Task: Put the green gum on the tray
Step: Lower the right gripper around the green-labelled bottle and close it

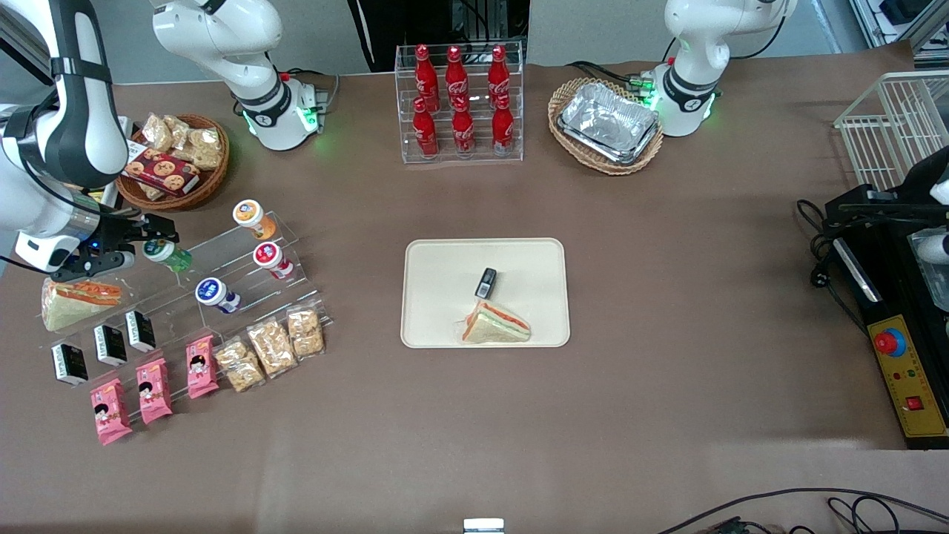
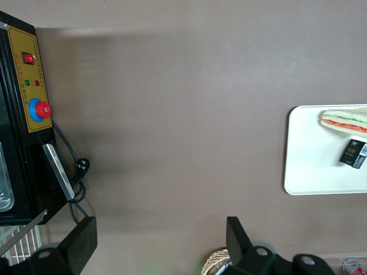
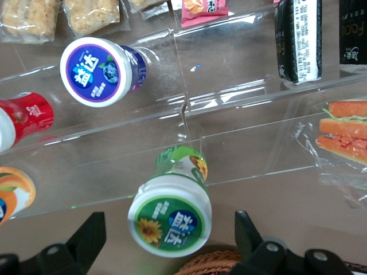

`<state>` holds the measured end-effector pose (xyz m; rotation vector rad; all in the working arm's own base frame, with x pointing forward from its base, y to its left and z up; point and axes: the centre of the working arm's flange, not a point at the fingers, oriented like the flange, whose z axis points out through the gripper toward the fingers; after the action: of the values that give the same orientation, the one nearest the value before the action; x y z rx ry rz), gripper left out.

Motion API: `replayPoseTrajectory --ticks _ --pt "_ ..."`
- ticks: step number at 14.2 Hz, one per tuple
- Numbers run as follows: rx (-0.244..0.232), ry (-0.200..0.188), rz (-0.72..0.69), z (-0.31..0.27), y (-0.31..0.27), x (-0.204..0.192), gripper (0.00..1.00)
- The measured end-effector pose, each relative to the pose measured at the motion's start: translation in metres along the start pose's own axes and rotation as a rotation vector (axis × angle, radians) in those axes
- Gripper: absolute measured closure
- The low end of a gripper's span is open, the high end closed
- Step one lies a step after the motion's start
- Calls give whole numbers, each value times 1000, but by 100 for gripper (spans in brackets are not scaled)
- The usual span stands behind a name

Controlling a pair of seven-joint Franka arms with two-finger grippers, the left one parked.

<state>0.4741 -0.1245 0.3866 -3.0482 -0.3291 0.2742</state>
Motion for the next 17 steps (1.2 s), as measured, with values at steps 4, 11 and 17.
replayPoseTrajectory --ticks 4,11,17 --pt "-2 5 1 11 0 -2 4" --pt "-6 9 -4 5 -1 0 41" --pt "-8 -8 -29 -91 -10 12 41"
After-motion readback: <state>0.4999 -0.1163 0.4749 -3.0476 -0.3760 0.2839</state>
